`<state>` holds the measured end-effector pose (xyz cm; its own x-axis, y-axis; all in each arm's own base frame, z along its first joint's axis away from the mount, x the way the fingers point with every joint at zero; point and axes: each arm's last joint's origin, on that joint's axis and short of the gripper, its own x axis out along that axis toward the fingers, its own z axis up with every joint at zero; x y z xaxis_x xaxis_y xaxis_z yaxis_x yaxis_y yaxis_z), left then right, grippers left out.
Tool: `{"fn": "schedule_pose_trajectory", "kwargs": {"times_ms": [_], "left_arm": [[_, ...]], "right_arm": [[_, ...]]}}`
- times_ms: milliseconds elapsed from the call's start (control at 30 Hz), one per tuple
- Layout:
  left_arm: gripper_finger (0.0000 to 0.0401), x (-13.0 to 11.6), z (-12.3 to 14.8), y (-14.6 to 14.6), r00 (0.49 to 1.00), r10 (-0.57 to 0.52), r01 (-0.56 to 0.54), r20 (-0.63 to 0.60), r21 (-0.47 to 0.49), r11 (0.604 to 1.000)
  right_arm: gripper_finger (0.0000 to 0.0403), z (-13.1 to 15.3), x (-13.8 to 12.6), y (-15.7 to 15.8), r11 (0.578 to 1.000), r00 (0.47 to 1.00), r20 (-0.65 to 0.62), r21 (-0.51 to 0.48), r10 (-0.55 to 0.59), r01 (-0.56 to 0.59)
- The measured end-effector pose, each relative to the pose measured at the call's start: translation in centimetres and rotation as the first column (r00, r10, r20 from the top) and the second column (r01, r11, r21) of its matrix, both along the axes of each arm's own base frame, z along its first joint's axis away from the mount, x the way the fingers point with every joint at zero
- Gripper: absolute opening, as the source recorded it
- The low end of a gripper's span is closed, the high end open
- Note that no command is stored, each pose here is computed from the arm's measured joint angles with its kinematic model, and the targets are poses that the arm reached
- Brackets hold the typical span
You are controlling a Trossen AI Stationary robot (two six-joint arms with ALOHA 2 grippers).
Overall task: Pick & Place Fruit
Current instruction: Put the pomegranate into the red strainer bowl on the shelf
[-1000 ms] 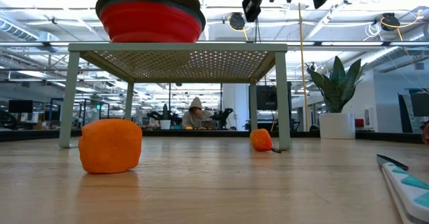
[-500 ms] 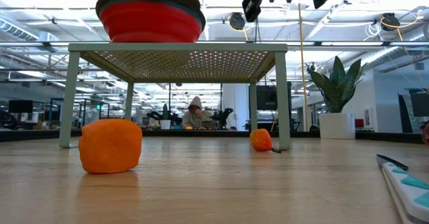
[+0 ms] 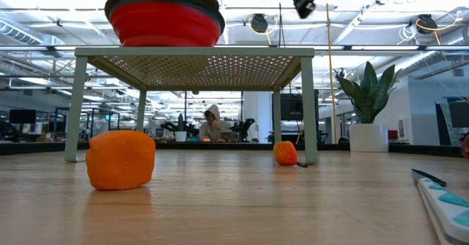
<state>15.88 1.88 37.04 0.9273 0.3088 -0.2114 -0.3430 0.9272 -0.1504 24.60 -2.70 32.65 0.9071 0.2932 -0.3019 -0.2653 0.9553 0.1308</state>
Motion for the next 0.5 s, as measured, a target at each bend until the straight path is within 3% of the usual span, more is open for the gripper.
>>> {"fn": "schedule_pose_trajectory", "kwargs": {"times_ms": [300, 500], "left_arm": [[0.0009, -2.7, 0.1, -0.4, 1.0, -0.019, 0.019, -0.022, 0.012, 1.0], [0.0007, -2.7, -0.7, -0.7, 0.998, -0.047, 0.048, -0.046, 0.023, 0.999]], "right_arm": [[0.0, -0.3, -3.5, 2.0, 0.995, 0.978, -0.192, -0.075, -0.081, 0.067], [0.0, -0.2, -5.2, 3.0, 0.994, 0.964, -0.25, -0.076, -0.093, 0.076]]}}
